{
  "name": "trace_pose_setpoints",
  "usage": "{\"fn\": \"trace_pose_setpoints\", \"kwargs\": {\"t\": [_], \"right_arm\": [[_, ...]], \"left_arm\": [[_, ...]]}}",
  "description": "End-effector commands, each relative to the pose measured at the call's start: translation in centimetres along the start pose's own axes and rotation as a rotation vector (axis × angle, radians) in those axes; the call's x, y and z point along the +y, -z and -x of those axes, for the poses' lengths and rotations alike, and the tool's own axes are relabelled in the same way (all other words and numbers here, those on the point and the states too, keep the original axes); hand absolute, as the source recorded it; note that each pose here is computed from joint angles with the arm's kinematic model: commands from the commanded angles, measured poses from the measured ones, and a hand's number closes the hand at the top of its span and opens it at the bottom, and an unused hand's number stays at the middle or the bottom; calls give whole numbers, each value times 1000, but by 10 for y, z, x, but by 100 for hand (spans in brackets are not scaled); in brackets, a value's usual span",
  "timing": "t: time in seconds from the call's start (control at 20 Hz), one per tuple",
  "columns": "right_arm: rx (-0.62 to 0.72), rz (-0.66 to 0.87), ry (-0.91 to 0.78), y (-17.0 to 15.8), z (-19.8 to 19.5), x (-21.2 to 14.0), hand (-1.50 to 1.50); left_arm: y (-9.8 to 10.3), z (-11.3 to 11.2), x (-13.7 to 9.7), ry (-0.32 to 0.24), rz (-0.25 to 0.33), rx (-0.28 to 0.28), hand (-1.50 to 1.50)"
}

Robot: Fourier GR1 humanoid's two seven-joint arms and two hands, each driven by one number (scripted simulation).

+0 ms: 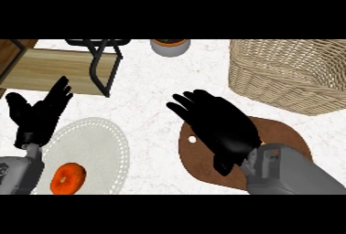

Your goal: Pick the croissant from the cutting board and place it in the basket

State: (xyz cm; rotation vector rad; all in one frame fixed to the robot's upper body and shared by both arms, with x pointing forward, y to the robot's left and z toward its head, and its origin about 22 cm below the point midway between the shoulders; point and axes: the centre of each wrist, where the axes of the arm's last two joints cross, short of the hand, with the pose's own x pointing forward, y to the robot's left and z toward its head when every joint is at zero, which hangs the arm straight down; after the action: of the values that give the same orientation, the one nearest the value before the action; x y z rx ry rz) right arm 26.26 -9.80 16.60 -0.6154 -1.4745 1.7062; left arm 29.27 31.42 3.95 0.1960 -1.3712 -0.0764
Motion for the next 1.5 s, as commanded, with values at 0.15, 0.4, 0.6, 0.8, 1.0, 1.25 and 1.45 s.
{"fn": "trace_pose_setpoints", "kwargs": {"t": [0.15, 0.4, 0.6, 0.8, 1.0, 1.25, 1.45], "right_arm": [[200, -107, -190, 6, -20, -84, -150], [194, -312, -140, 12, -5, -89, -150], [199, -350, -99, 3, 21, -111, -150], [161, -343, 13, -19, 47, -116, -150], [139, -260, 75, -61, 63, -105, -150], [138, -270, 130, -77, 87, -90, -150], [133, -243, 135, -98, 79, -61, -150]], "left_arm": [[1, 6, 9, -18, 4, 8, 0], [-4, 17, 8, -2, -5, 1, 0], [-7, 9, 1, 0, -20, -8, 0], [-3, 5, 6, -5, -29, -1, 0], [-1, 5, -1, -12, -10, 9, 0], [-1, -2, 3, -11, -1, -13, 0], [6, 2, -9, -15, 4, -12, 0]]}}
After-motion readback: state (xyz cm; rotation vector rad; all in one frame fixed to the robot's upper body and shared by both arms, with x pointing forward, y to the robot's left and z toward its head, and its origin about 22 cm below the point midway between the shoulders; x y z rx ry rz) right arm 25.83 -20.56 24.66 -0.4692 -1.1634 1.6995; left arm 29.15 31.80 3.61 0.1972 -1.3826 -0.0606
